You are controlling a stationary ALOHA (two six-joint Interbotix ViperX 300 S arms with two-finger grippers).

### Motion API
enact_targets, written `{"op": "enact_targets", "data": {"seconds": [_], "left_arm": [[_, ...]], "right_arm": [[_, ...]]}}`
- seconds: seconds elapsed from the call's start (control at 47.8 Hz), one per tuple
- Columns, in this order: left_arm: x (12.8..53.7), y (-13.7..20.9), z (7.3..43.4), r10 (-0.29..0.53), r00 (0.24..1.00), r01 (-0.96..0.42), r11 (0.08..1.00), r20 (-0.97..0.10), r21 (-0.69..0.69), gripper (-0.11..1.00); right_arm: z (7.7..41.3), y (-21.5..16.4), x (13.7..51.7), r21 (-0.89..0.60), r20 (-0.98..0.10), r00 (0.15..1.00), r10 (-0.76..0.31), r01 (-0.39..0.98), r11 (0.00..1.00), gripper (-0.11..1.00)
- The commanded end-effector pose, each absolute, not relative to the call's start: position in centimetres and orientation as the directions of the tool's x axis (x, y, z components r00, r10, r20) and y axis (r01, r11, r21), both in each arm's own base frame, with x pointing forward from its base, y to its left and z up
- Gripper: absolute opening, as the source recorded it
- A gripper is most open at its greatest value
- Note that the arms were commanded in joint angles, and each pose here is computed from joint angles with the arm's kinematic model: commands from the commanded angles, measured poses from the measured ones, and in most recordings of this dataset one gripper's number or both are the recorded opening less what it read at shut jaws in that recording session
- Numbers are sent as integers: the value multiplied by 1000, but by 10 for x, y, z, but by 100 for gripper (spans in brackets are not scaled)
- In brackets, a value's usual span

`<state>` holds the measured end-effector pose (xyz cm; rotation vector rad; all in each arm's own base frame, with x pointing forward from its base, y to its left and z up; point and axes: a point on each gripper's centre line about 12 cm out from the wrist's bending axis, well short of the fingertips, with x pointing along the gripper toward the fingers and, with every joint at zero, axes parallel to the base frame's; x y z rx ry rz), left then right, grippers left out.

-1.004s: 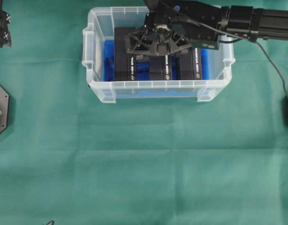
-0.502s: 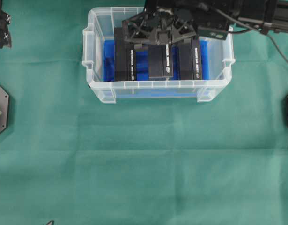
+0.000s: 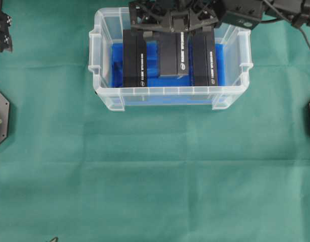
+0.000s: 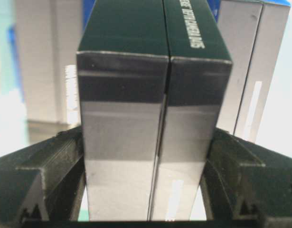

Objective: Take out the box from the case.
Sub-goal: 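Close the right gripper on the middle box and lift it up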

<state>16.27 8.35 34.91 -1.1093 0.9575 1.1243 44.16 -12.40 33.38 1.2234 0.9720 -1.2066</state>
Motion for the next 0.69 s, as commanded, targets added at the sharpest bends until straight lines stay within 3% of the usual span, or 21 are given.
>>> {"op": "enact_targets", "data": {"seconds": [0.0, 0.397, 0.669], "left_arm": [[163, 84, 356, 197, 207, -978, 70, -958, -197, 86], [163, 84, 357, 198, 210, -977, 70, -957, -200, 86], [163, 84, 356, 197, 207, -978, 71, -958, -197, 86]], "right_arm": [[381, -120, 428, 236, -961, 226, -161, 971, -49, 66], [413, -111, 420, 250, -957, 240, -160, 967, -44, 66], [417, -110, 417, 240, -960, 230, -159, 970, -47, 66]]}}
